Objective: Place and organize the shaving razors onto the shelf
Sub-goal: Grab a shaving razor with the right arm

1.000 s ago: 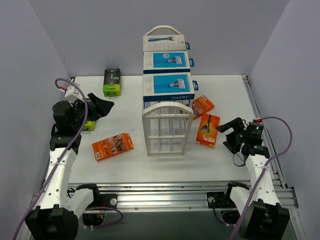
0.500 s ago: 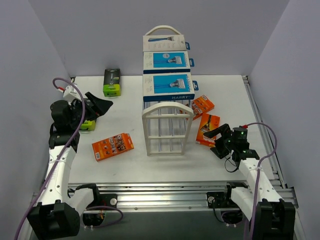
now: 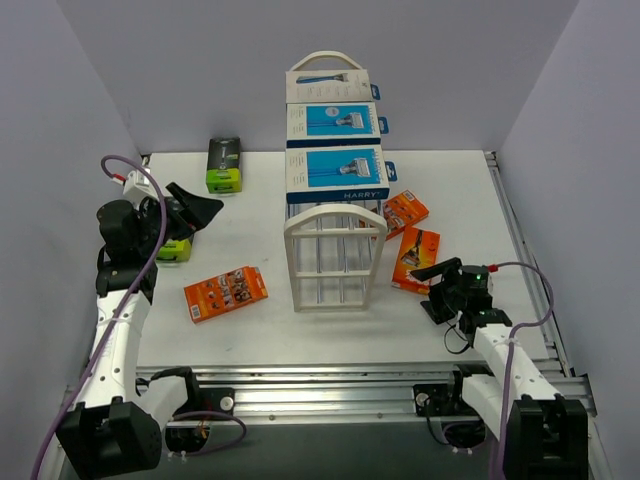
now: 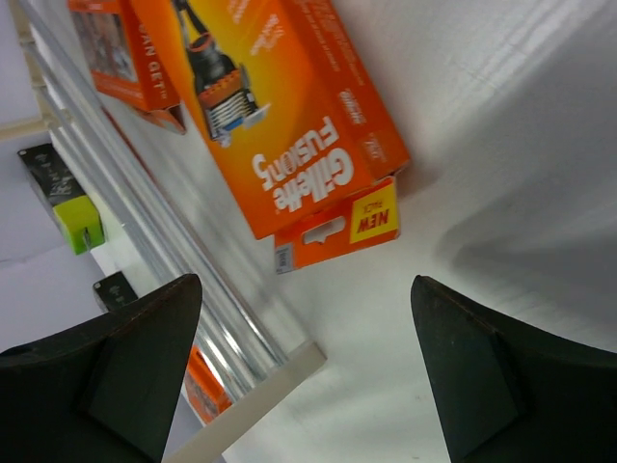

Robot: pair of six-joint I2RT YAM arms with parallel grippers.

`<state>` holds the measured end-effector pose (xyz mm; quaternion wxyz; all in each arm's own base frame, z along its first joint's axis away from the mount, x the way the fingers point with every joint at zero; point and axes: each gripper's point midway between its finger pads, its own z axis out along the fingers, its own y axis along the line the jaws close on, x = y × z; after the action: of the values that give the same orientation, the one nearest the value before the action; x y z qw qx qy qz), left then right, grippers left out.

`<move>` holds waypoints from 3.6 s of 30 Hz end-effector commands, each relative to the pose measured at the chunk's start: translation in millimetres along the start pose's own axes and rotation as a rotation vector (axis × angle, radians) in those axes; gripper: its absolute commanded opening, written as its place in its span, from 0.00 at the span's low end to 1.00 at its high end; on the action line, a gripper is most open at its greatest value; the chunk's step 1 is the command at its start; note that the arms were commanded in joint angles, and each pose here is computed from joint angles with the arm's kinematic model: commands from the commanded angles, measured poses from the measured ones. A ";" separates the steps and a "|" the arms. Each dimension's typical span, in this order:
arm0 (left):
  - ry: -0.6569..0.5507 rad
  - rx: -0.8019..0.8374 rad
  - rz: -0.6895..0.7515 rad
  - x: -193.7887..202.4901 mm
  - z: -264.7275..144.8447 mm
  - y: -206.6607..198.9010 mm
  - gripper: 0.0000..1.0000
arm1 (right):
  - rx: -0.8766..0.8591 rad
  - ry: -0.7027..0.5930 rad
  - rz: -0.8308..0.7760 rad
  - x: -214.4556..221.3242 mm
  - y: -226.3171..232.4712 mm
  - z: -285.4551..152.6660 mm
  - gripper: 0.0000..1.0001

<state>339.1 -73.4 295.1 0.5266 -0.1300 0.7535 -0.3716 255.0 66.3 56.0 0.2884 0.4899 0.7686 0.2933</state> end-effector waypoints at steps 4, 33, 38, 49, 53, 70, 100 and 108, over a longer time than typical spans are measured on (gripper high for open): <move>-0.014 0.055 -0.002 -7.4 2.7 -8.1 0.94 | 0.003 -0.033 0.022 1.9 -3.3 14.7 0.85; -0.023 0.072 -0.027 -10.5 6.7 -2.4 0.94 | -0.042 -0.231 0.175 -21.1 -13.4 22.3 0.37; -0.023 0.077 -0.035 -11.2 6.7 -2.0 0.94 | -0.061 -0.247 0.174 -26.5 -3.2 20.3 0.21; -0.017 0.087 -0.057 -10.9 8.2 0.7 0.94 | -0.064 -0.286 0.184 -45.8 2.6 18.5 0.00; -0.017 0.089 -0.064 -11.0 9.1 2.4 0.94 | -0.059 -0.308 0.206 -64.1 -1.7 12.5 0.00; -0.014 0.105 -0.090 -11.8 10.8 5.7 0.94 | -0.026 -0.210 0.188 -135.4 -11.1 5.2 0.66; -0.024 0.102 -0.121 -15.4 9.6 13.5 0.94 | 0.076 -0.143 0.160 -78.5 -41.8 7.6 0.71; -0.015 0.094 -0.126 -14.5 11.5 16.1 0.94 | 0.077 -0.152 0.198 -81.7 -39.1 20.1 0.69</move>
<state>355.5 -60.7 283.1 0.4974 -0.1696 0.7291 -0.4384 270.9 -11.5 29.1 0.2888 0.5811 0.7128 0.2660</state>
